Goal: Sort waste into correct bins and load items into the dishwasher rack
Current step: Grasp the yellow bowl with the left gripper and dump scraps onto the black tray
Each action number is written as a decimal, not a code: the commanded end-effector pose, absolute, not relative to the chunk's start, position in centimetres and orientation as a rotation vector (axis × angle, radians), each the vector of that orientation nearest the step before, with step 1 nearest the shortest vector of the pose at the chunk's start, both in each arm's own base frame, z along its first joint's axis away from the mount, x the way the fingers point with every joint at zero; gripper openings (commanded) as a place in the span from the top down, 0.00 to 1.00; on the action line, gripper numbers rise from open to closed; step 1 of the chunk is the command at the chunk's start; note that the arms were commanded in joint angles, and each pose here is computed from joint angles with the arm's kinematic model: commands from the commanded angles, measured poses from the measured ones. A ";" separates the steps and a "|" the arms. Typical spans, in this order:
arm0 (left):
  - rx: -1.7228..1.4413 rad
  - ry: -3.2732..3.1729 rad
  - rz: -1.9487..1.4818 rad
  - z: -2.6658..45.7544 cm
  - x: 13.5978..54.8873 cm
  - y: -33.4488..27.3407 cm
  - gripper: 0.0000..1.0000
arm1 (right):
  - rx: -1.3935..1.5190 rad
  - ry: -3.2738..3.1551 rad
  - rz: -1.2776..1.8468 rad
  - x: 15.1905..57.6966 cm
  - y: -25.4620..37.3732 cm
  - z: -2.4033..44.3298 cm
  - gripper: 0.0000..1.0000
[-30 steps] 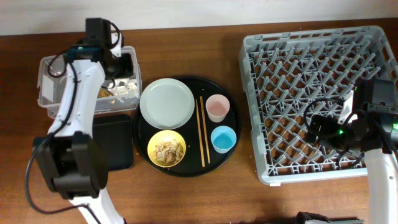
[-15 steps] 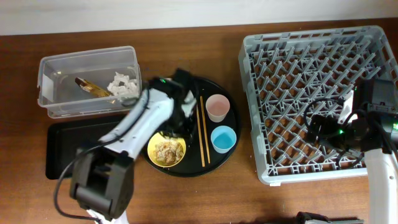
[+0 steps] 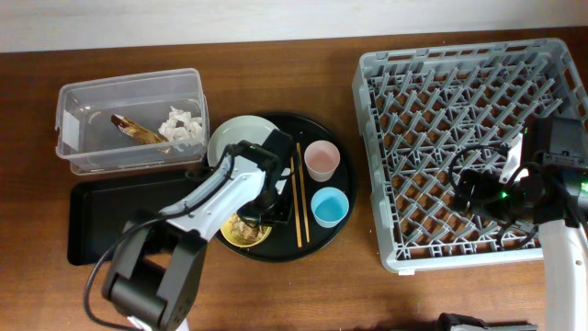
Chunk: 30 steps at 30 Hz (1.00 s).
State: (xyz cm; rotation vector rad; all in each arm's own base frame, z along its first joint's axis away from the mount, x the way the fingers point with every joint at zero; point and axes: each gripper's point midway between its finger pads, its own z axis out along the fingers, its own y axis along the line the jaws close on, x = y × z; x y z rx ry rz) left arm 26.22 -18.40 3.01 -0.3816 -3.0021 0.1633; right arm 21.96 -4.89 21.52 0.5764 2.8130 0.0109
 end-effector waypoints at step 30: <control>0.774 -2.575 2.100 14.6 32.9 3.0 1.00 | 0.575 2.797 -0.010 22.0 -5.3 22.0 0.01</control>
